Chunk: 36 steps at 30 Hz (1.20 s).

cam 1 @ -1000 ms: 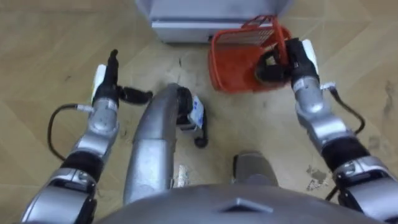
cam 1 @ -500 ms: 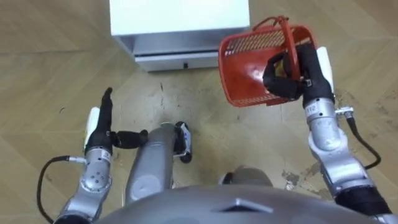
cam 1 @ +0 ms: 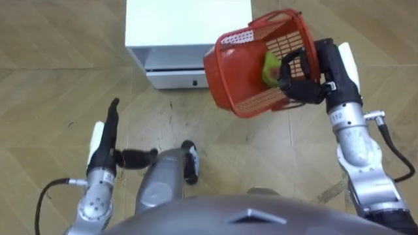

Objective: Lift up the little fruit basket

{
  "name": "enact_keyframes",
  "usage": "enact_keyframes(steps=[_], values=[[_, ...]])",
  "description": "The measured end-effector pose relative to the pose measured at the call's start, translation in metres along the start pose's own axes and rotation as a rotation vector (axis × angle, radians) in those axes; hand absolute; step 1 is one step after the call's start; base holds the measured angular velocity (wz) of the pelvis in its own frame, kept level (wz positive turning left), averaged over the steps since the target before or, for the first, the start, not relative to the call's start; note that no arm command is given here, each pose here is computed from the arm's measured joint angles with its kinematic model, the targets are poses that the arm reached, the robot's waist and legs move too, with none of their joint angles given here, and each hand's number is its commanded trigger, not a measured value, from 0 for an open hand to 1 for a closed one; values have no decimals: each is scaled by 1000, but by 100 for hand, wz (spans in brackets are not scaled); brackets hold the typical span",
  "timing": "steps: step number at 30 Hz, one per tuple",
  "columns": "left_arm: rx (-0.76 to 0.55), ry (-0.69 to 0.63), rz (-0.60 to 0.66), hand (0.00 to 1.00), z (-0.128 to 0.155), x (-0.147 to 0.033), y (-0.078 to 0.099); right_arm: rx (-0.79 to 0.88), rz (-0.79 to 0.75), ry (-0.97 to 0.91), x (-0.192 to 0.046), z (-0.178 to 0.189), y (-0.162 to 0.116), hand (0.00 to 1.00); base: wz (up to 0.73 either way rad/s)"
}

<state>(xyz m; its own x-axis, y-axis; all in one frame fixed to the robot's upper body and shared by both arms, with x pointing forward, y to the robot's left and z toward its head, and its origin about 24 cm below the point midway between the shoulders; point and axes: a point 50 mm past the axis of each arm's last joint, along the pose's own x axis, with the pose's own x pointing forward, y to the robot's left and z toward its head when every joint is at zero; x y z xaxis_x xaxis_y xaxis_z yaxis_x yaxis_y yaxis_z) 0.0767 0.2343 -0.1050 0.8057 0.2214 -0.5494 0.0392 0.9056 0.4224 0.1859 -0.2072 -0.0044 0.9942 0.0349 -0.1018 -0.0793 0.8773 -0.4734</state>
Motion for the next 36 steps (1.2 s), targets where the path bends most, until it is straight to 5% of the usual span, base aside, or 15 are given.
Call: enact_keyframes(steps=[21,27,36], values=[[-23,217,-44,0,-41,-12,-2,26,-12,-218,24,50,-4,100,5],[-60,158,-24,0,-23,4,-6,20,-21,-239,26,55,-5,100,5],[-62,194,-8,0,-31,0,-2,2,-126,-228,25,52,-11,100,9]])
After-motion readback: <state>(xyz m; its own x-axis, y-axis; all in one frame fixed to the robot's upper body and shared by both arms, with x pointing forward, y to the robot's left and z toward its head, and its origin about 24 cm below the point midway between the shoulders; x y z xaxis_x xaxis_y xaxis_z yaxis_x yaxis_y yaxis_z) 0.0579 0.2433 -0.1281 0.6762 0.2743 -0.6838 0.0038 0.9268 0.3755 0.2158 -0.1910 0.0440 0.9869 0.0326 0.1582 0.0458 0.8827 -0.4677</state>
